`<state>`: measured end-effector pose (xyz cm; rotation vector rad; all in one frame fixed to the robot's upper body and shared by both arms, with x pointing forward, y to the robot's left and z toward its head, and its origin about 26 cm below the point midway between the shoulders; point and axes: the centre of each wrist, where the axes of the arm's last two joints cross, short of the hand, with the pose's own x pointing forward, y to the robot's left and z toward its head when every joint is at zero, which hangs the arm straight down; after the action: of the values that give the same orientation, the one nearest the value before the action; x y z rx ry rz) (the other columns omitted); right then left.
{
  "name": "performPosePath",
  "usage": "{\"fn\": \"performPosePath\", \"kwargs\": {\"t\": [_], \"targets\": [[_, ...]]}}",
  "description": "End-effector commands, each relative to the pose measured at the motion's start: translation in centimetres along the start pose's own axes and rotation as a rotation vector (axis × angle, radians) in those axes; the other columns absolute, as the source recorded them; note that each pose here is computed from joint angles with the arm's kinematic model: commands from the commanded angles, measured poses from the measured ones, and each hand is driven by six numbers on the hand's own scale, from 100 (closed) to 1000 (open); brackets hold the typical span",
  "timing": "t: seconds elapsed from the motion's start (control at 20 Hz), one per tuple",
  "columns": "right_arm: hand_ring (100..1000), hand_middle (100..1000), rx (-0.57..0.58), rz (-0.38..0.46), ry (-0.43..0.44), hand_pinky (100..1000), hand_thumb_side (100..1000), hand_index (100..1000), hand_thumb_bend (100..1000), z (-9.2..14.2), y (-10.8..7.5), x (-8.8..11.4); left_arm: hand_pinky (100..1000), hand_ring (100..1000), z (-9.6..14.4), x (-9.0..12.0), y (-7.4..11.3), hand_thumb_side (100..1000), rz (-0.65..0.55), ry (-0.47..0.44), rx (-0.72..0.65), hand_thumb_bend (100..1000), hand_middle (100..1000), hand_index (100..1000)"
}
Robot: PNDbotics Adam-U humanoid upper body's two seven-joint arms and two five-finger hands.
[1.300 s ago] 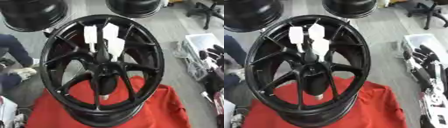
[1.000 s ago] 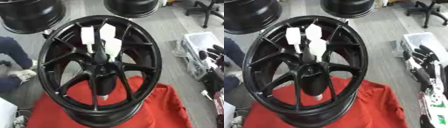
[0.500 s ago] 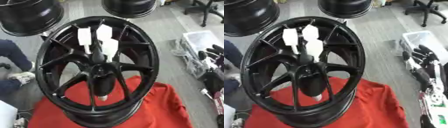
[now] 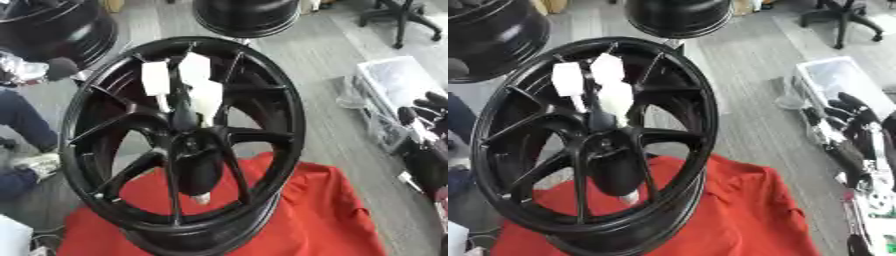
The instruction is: Pull the pin out of the wheel hub.
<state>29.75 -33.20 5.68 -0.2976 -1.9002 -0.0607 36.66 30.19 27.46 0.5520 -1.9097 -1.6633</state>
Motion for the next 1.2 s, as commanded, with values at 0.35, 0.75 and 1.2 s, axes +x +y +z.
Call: {"fn": "performPosePath", "kwargs": {"t": [0.35,0.75,1.2], "targets": [[792,729,0.000,0.020,-0.013,817,372,830,575,-0.1,-0.6,0.3,806,890,-6.8,-1.0,-3.8,622,-0.006,0.017,-0.242,552,830,873],[792,729,0.002,0.013,-0.012,817,373,830,574,-0.1,-0.4,0.3,790,881,-8.3,-2.1,-3.9,626,-0.038,0.050,-0.290,569,819,866],[791,728,0.005,0.010,-0.010,818,373,830,576,-0.1,-0.3,0.2,761,861,-9.2,-2.2,-5.0,587,-0.021,0.075,-0.226,517,786,825]]}}
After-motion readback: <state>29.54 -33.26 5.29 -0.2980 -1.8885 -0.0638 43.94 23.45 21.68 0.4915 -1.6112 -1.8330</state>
